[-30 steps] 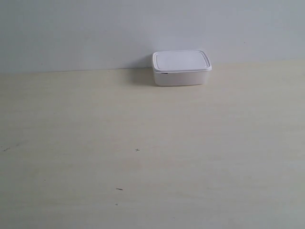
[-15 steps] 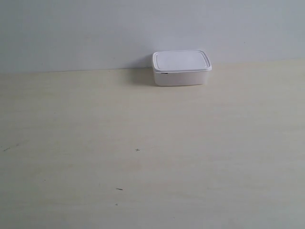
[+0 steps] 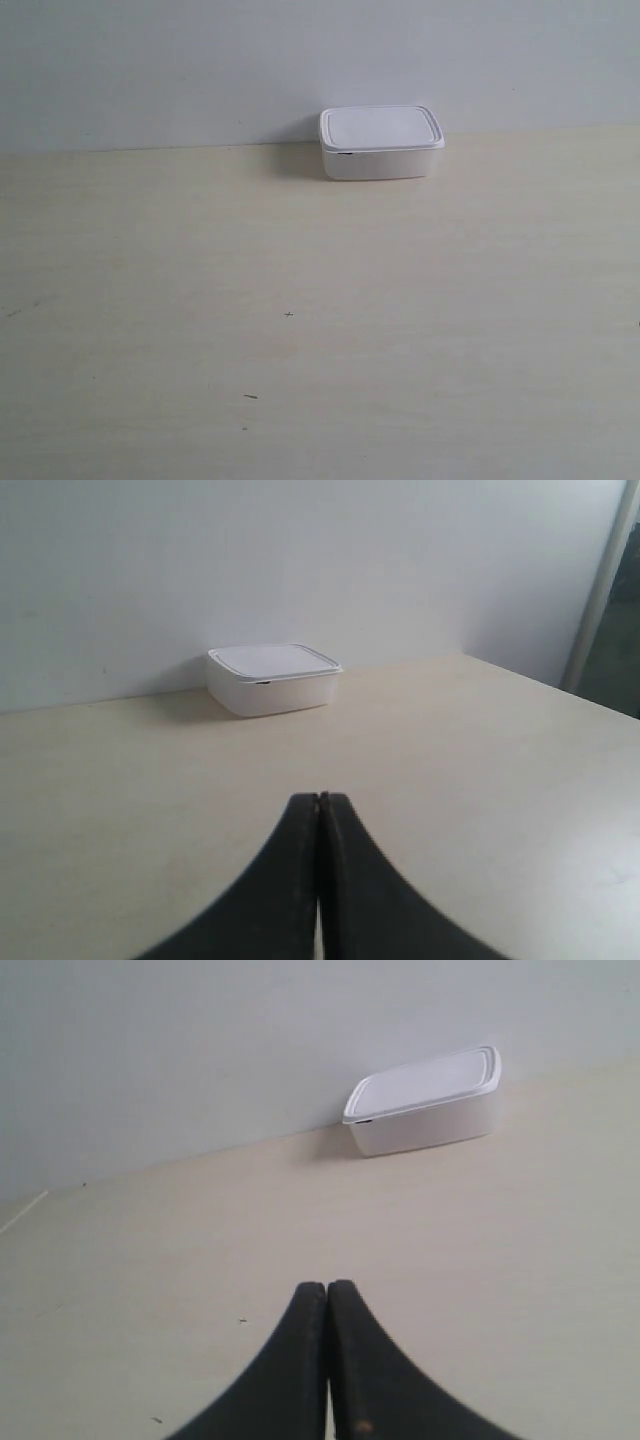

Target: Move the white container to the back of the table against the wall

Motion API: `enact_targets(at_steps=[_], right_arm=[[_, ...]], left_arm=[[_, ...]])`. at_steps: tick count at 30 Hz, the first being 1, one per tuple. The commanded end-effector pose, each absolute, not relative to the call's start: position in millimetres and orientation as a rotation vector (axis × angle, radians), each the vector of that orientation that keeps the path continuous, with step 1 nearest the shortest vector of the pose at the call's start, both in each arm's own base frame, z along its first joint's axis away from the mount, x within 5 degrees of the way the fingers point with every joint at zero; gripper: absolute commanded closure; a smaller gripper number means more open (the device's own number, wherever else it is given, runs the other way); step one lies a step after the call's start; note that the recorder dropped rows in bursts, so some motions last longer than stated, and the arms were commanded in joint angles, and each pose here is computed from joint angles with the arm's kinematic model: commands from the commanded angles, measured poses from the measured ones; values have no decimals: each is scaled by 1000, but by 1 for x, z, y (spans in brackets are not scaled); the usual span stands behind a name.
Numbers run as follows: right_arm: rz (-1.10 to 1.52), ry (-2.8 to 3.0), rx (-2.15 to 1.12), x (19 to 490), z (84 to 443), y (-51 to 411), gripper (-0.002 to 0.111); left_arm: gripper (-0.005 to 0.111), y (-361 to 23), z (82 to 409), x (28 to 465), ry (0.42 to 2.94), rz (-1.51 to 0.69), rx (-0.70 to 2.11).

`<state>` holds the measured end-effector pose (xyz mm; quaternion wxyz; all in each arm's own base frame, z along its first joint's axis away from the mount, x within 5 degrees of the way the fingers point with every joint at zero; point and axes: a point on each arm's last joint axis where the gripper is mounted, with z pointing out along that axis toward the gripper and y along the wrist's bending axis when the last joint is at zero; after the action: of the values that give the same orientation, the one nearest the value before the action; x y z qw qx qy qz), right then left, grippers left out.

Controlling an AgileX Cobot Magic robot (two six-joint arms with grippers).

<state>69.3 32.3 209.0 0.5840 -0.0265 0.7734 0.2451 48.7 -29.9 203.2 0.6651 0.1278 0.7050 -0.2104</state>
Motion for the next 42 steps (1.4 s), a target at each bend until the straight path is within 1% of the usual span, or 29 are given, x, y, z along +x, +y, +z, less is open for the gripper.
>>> enact_targets(at_steps=[1, 2, 4, 14, 21, 25, 26, 33, 42], right_arm=[[778, 1798, 163, 69, 210, 34, 108], [913, 1796, 315, 69, 211, 35, 108], [1044, 1784, 466, 69, 212, 35, 108], [1059, 1782, 483, 69, 212, 35, 108], [797, 1800, 182, 69, 210, 34, 108], [636, 1819, 23, 69, 197, 32, 108], [536, 1819, -84, 69, 192, 31, 108], [459, 1792, -170, 69, 193, 30, 108], [459, 1801, -170, 69, 192, 30, 108]], left_arm=[[107, -29, 204, 49, 1577, -470, 282], [107, -29, 204, 49, 1577, -470, 282], [107, -29, 204, 49, 1577, -470, 282], [107, -29, 204, 49, 1577, -468, 280], [107, -23, 204, 52, 1584, -380, 189], [107, -19, 204, 53, 1586, -317, 124], [107, -17, 204, 54, 1587, -288, 95], [107, -10, 204, 56, 1586, -190, -3], [107, -3, 204, 57, 1580, -94, -100]])
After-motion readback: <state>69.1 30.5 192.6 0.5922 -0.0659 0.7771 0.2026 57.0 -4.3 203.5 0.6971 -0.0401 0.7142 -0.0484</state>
